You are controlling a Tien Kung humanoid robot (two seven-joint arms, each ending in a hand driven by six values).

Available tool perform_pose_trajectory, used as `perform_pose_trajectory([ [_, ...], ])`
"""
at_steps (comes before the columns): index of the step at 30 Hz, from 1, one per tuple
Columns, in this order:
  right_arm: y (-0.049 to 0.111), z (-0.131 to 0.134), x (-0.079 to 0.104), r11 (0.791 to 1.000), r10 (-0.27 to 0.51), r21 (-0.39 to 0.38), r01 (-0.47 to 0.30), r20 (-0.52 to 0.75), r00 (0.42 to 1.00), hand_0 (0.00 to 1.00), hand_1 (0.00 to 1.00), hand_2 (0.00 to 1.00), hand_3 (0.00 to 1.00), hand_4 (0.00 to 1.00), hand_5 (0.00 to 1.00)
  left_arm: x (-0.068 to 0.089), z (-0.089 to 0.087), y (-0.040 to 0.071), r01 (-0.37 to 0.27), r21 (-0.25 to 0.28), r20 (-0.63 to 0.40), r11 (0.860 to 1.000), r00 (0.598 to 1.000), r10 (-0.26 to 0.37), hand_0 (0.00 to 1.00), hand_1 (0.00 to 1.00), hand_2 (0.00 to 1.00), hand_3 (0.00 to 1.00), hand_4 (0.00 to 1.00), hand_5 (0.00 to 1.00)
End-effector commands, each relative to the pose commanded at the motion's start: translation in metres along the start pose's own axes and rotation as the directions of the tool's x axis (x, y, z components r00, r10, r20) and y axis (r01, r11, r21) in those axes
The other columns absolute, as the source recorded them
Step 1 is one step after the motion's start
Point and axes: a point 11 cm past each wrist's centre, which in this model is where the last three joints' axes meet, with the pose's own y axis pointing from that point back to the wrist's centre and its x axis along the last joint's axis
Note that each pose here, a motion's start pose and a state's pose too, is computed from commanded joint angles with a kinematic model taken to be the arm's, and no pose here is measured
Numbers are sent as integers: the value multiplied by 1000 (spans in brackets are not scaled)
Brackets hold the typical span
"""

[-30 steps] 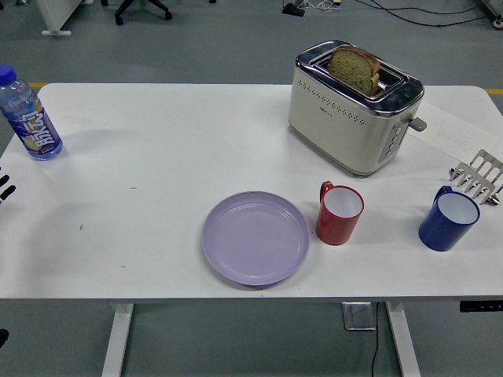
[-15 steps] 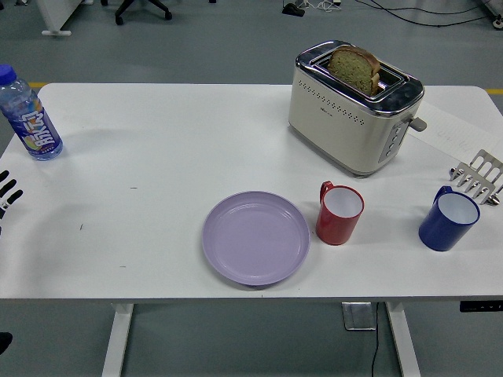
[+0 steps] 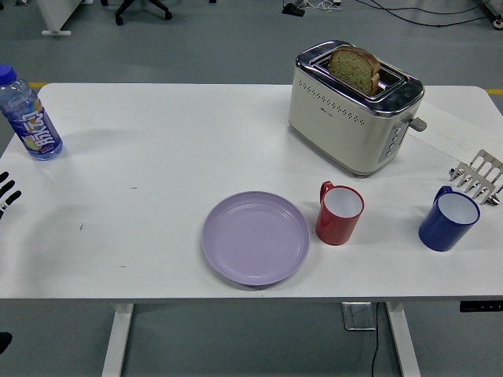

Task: Push plate across desktop

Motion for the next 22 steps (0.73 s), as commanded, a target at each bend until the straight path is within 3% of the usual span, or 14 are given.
perform_pose_trajectory([
  [22, 0, -7, 0, 1000, -1, 12, 1, -3, 1000, 604, 547, 652, 613, 142, 349, 2, 2, -2, -23, -10, -6, 1000, 1000, 23, 722, 749, 747, 750, 489, 998],
])
